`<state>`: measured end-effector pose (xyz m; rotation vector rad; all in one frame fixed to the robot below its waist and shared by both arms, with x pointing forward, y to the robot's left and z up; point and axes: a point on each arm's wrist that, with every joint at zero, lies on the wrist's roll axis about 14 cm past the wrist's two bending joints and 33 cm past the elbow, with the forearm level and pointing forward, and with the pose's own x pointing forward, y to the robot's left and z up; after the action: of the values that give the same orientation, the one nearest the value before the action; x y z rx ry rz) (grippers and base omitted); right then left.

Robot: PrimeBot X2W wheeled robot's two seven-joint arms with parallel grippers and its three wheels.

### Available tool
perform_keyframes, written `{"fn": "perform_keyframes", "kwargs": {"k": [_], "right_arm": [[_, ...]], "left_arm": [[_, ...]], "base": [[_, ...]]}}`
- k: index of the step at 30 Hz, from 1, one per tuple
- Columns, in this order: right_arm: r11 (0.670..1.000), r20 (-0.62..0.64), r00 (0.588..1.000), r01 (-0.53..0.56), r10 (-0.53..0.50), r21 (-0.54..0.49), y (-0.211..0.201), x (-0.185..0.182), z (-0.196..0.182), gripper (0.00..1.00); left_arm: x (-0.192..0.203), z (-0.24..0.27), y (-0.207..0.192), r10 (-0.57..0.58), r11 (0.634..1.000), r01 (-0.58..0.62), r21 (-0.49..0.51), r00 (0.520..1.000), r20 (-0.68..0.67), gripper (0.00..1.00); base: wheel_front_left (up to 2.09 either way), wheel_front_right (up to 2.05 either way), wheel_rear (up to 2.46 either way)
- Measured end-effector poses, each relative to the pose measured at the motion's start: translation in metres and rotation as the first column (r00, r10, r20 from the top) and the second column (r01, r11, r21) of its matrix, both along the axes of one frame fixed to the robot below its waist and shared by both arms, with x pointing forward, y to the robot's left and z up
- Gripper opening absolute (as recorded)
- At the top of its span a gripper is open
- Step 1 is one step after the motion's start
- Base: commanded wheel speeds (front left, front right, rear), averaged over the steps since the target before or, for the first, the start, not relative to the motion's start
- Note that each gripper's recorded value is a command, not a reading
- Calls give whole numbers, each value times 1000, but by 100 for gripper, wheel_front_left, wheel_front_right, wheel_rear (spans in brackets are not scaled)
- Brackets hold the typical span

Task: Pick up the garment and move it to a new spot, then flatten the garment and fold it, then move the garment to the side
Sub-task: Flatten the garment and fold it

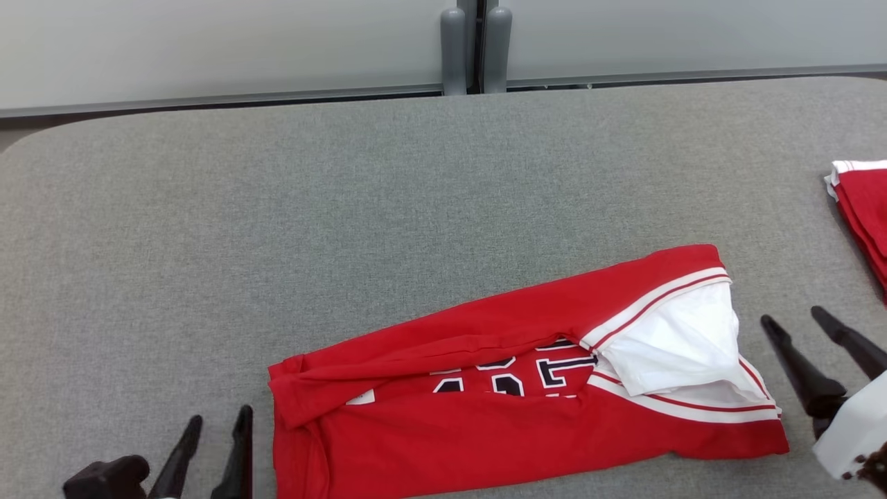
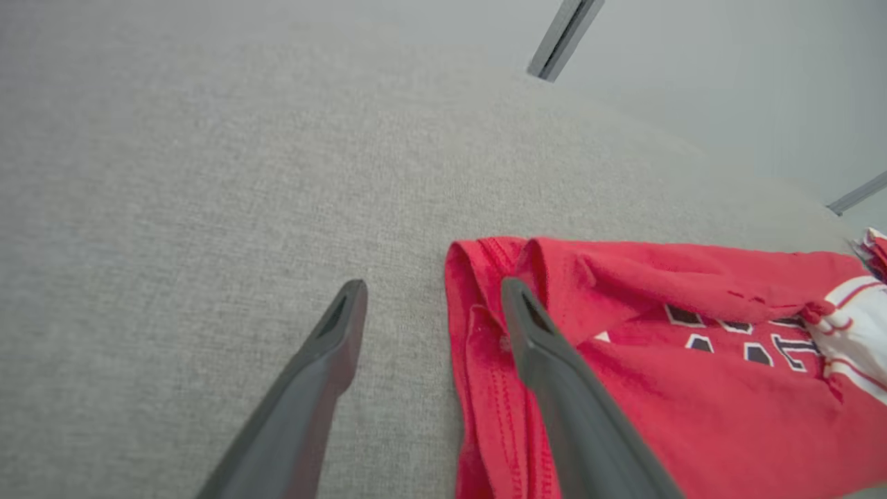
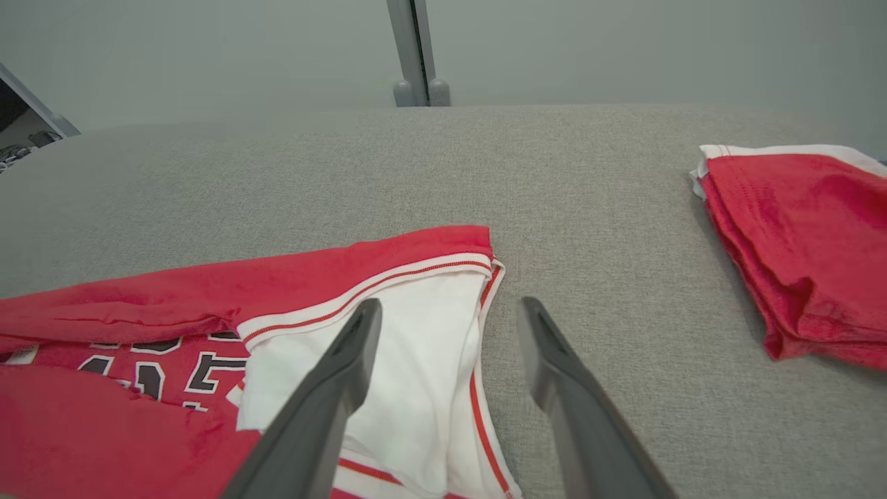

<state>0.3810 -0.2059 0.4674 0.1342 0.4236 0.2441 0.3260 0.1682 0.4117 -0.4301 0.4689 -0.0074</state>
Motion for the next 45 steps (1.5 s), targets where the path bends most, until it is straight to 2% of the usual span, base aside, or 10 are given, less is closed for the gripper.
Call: {"fn": "perform_keyframes", "kwargs": {"k": [3,5,11,20,26,28,33,40,43,45], "right_arm": [[999,8,1000,24,-24,-29,-11,5,13,100],[995,-21,1000,13,-15,-98,-15,11,11,100],[991,-178,984,-32,9,-132,0,29,-25,100],[988,-372,928,-66,11,-136,15,36,-94,100],[994,-395,918,-70,30,-86,27,36,-101,100],[996,-402,914,-74,50,-43,35,32,-99,0],[998,-383,924,1,22,61,20,31,-81,0],[977,-294,932,209,-214,-47,-99,44,-28,0],[978,-250,945,197,-209,-71,-109,48,-2,0],[989,-242,960,125,-139,-73,-93,47,10,0]], "left_arm": [[1,16,8,64,997,-67,27,993,100,100],[1,23,10,85,994,-94,50,985,151,100],[19,42,5,45,984,-92,153,957,286,100],[30,34,1,74,981,-123,149,953,295,100],[31,34,4,81,980,-132,147,948,307,100],[32,36,3,75,981,-127,144,945,318,100],[28,38,-3,59,985,-107,132,943,329,100],[19,41,-1,85,986,-128,107,936,341,100],[11,40,3,104,984,-147,105,936,336,100],[8,40,6,114,982,-158,107,935,336,100]], "base": [[0,0,0],[0,0,0],[0,0,0],[0,0,0],[0,0,0],[0,0,0],[0,0,0],[0,0,0],[0,0,0],[0,0,0]]}}
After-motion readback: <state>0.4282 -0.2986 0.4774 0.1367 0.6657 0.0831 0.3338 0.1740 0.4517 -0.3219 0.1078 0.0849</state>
